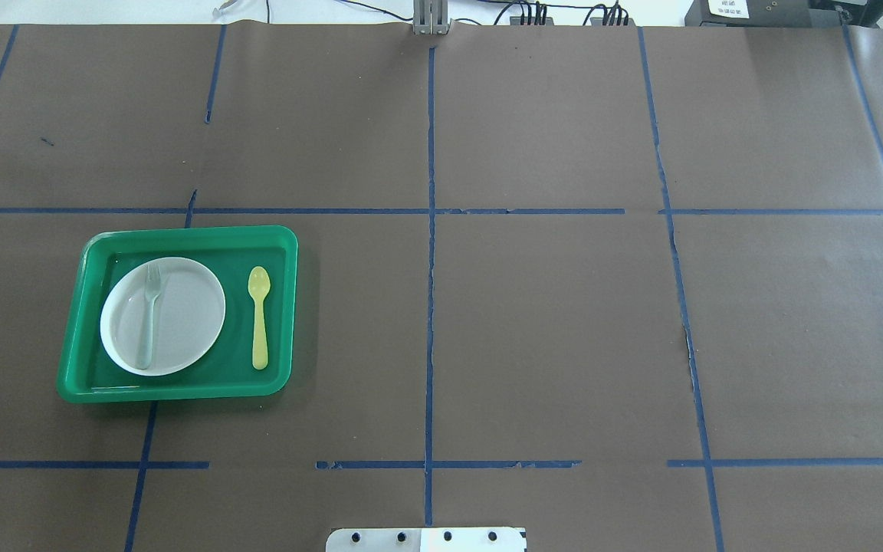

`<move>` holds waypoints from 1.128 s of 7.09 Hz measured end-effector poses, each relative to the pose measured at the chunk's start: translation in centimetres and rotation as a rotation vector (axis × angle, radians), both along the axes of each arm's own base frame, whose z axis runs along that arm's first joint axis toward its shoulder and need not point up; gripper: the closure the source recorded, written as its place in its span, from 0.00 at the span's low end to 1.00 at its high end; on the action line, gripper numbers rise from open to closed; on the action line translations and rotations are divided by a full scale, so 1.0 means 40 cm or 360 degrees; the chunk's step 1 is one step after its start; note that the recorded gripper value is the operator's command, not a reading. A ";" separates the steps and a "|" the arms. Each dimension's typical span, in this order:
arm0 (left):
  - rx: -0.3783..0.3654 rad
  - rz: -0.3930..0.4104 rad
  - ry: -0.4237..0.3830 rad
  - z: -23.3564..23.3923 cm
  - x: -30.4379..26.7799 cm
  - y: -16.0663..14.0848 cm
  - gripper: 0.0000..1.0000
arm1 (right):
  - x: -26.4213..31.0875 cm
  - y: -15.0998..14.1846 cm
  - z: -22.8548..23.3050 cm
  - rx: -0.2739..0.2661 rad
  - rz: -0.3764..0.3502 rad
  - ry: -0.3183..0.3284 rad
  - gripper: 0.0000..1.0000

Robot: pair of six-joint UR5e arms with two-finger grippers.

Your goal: Place spoon

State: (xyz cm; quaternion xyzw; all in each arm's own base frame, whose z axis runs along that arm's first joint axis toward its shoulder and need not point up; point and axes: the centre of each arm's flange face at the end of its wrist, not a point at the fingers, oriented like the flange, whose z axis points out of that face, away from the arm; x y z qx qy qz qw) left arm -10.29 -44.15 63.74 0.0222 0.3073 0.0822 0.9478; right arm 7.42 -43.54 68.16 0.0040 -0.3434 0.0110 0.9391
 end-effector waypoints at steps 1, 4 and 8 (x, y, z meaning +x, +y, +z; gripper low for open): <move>-0.0032 0.0000 0.0028 0.010 -0.022 0.016 0.00 | 0.000 0.000 0.000 0.0000 0.0000 0.0000 0.00; 0.0021 -0.0006 0.0050 0.011 -0.030 0.006 0.00 | 0.000 0.000 0.000 0.0000 0.0000 0.0000 0.00; 0.0059 -0.0010 0.0167 0.003 -0.016 0.000 0.00 | 0.000 0.000 0.000 0.0000 0.0000 0.0000 0.00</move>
